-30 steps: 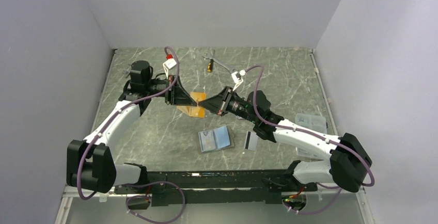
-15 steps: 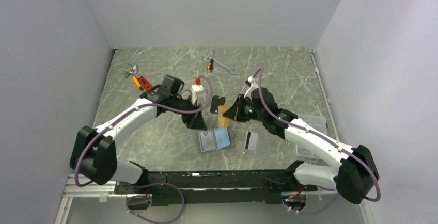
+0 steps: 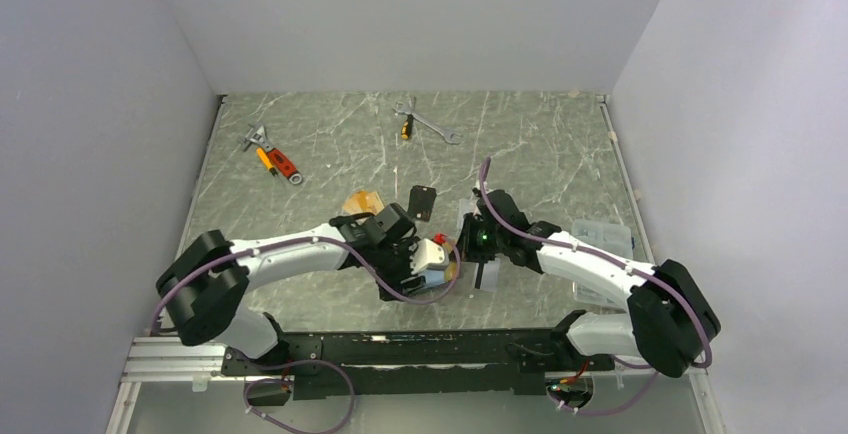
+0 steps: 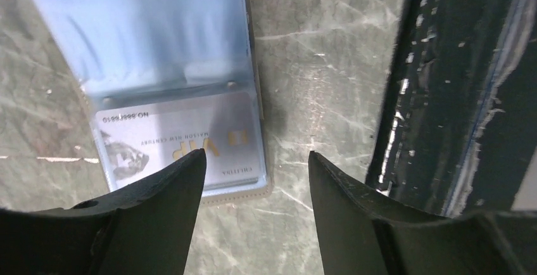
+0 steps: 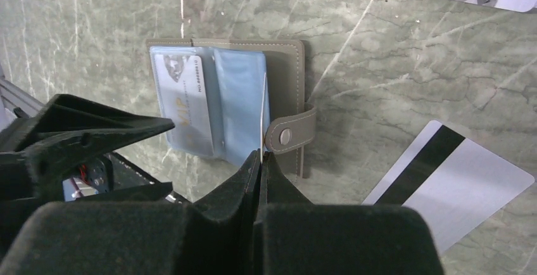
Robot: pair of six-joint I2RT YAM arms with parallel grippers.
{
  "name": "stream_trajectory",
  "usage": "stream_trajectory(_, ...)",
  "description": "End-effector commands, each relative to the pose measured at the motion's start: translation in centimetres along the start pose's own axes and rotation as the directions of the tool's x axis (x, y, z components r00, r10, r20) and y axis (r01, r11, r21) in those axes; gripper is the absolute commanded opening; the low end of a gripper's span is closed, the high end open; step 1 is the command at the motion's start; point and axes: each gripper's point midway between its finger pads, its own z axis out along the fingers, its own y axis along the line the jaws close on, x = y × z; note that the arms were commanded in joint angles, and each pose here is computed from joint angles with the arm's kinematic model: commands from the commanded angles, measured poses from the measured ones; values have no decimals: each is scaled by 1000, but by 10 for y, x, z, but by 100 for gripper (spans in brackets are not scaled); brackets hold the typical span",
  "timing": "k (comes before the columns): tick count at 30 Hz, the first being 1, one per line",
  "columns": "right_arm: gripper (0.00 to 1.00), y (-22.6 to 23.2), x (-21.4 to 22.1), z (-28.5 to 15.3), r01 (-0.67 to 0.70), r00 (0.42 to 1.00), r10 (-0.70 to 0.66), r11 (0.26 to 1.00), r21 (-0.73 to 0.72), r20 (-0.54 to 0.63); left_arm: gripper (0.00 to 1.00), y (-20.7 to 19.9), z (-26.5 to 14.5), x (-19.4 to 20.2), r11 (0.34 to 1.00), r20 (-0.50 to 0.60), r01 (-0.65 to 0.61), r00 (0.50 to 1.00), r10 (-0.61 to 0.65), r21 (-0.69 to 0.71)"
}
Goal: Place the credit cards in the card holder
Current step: Insert the credit card into the card holder.
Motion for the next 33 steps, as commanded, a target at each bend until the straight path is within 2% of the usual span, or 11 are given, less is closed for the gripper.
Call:
stream_trajectory(1, 0, -2, -5, 2, 19, 999, -18, 1000, -22, 35, 66, 24, 14, -9, 988, -54, -111, 993, 105, -111)
stream_trajectory(8, 0, -6, 3, 0, 4, 1000, -3, 999, -46, 23, 66, 32, 27, -16, 979, -104, -163, 983, 151, -121)
stream_trajectory(14, 0, 2, -4, -10, -7, 998, 12, 996, -92, 56, 55, 24, 27, 12, 968, -207, -240, 953, 221, -68)
stream_trajectory(19, 0, 0, -23, -16, -11, 995, 21, 994, -106, 95, 51, 23, 19, 25, 957, -247, -282, 934, 257, -69)
stream_trajectory(29, 0, 3, -23, -15, -10, 998, 20, 990, -139, 67, 48, 29, 9, 15, 949, -239, -296, 934, 265, -108)
stream_trajectory(33, 0, 11, -26, -29, -5, 994, 23, 986, -168, 103, 52, 26, -1, -1, 957, -191, -270, 950, 247, -108)
